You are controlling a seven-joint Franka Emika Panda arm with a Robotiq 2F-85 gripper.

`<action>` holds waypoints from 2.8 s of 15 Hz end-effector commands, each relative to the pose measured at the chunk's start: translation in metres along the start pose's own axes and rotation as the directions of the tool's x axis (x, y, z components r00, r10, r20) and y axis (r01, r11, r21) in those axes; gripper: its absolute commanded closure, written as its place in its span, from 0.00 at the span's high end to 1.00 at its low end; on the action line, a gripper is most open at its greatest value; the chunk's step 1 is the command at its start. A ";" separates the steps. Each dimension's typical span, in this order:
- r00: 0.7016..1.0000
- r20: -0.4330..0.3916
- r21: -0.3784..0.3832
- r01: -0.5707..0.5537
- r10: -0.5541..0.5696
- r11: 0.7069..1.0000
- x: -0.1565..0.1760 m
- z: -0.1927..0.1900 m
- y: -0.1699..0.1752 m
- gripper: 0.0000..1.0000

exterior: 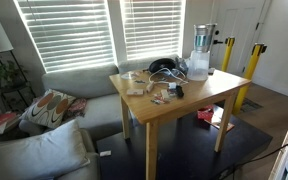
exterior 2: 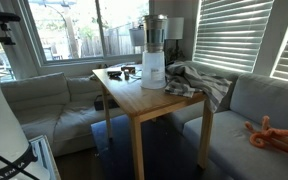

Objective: Remove the silver cup from the top of the bucket

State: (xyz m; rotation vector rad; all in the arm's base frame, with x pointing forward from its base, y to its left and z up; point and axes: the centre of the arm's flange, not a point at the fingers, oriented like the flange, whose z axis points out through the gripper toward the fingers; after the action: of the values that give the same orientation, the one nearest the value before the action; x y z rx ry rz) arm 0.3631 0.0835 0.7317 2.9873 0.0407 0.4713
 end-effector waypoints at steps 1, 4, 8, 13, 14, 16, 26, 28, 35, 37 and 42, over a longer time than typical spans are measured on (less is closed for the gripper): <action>0.999 -0.033 -0.013 -0.023 0.023 1.000 0.025 -0.002 0.029 1.00; 0.999 -0.034 -0.012 -0.032 0.032 0.999 0.033 0.013 0.050 1.00; 1.000 0.000 0.010 -0.030 0.030 0.999 0.039 0.043 0.072 1.00; 0.999 0.041 0.019 -0.028 0.027 0.999 0.043 0.084 0.081 1.00; 0.999 0.040 0.024 -0.026 0.025 0.999 0.043 0.092 0.081 1.00; 0.998 0.052 0.017 -0.022 0.021 1.000 0.043 0.107 0.078 1.00; 0.997 0.065 -0.011 -0.036 0.036 0.999 0.043 0.148 0.083 0.22; 0.998 0.059 -0.019 -0.037 0.038 0.999 0.043 0.148 0.083 0.09; 1.000 0.000 -0.082 0.001 -0.001 0.997 0.046 0.131 0.075 0.02; 0.999 -0.018 -0.102 0.033 -0.035 0.994 0.046 0.118 0.060 0.02; 0.982 -0.059 -0.049 0.175 -0.178 0.983 0.055 0.091 -0.017 0.02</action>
State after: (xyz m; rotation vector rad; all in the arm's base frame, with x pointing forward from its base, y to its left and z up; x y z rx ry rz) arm 0.4443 0.0512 0.6463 2.8952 0.1820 0.5060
